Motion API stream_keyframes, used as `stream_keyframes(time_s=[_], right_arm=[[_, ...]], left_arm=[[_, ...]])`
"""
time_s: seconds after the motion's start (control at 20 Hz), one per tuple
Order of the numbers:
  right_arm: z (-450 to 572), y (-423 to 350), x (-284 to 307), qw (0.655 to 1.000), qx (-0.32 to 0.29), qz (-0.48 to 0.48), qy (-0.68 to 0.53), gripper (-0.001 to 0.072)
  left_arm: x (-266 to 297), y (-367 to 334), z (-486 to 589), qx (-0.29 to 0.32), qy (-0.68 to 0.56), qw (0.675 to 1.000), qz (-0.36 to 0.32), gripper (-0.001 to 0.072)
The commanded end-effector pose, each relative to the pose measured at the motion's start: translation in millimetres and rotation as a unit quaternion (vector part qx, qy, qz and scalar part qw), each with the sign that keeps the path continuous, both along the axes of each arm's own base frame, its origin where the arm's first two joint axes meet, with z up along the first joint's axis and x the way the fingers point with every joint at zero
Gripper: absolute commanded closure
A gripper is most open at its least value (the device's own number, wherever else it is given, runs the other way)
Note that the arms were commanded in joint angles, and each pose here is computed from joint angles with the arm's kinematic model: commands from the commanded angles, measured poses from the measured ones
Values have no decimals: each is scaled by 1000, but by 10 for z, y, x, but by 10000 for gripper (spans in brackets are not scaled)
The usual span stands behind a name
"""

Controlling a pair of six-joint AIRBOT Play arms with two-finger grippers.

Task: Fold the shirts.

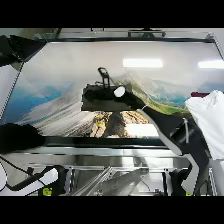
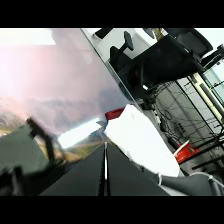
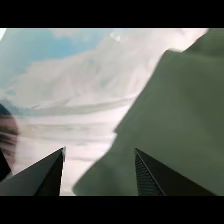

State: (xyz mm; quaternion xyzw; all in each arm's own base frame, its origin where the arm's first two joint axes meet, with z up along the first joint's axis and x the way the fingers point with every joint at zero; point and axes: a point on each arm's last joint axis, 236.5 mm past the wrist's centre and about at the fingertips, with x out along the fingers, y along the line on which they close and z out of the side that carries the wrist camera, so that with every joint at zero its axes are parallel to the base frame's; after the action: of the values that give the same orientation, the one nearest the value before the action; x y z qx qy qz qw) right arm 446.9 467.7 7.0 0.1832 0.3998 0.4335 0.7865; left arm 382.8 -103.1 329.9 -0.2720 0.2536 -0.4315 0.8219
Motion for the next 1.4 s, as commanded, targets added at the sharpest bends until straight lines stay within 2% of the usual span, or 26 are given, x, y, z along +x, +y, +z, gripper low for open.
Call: stream_keyframes(time_s=[0.0,0.05,0.1,0.15,0.3,0.5,0.6,0.85,0.95,1.0,1.05,1.1,1.15,1.35], right_arm=[[221,-927,126,998,-36,37,41,232],[259,-1282,219,997,-40,19,68,230],[236,-1659,320,994,-49,-4,96,164],[154,-1985,388,990,-62,-29,125,45],[-242,-2726,467,972,-119,-80,187,42],[-722,-2778,504,962,-129,-91,224,36],[-937,-2596,460,958,-113,-83,249,36],[-967,-1862,315,961,-17,-31,273,37],[-947,-1671,297,963,-1,-25,269,40],[-942,-1620,304,964,2,-27,266,129],[-926,-1605,325,964,4,-29,262,324],[-859,-1577,352,966,18,-26,257,614],[-744,-1554,392,967,39,-25,250,684],[71,-1813,797,970,132,-65,192,686]], left_arm=[[-19,4,-69,4,-2,1000,-3,683],[-17,5,-70,6,-5,1000,-3,683],[-18,5,-71,6,-6,1000,-4,683],[-18,5,-70,6,-6,1000,-4,683],[-17,5,-69,6,-6,1000,-4,683],[-8,10,-66,14,-21,1000,-5,683],[-10,9,-68,15,-22,1000,-5,683],[-18,6,-74,22,-31,999,-9,683],[-17,9,-83,23,-30,999,-9,683],[-17,8,-84,24,-30,999,-9,683],[-25,4,-86,24,-29,999,-11,683],[-42,-4,-93,24,-28,999,-15,683],[-63,-13,-102,25,-26,999,-19,684],[-87,-24,-111,26,-23,999,-25,684]])
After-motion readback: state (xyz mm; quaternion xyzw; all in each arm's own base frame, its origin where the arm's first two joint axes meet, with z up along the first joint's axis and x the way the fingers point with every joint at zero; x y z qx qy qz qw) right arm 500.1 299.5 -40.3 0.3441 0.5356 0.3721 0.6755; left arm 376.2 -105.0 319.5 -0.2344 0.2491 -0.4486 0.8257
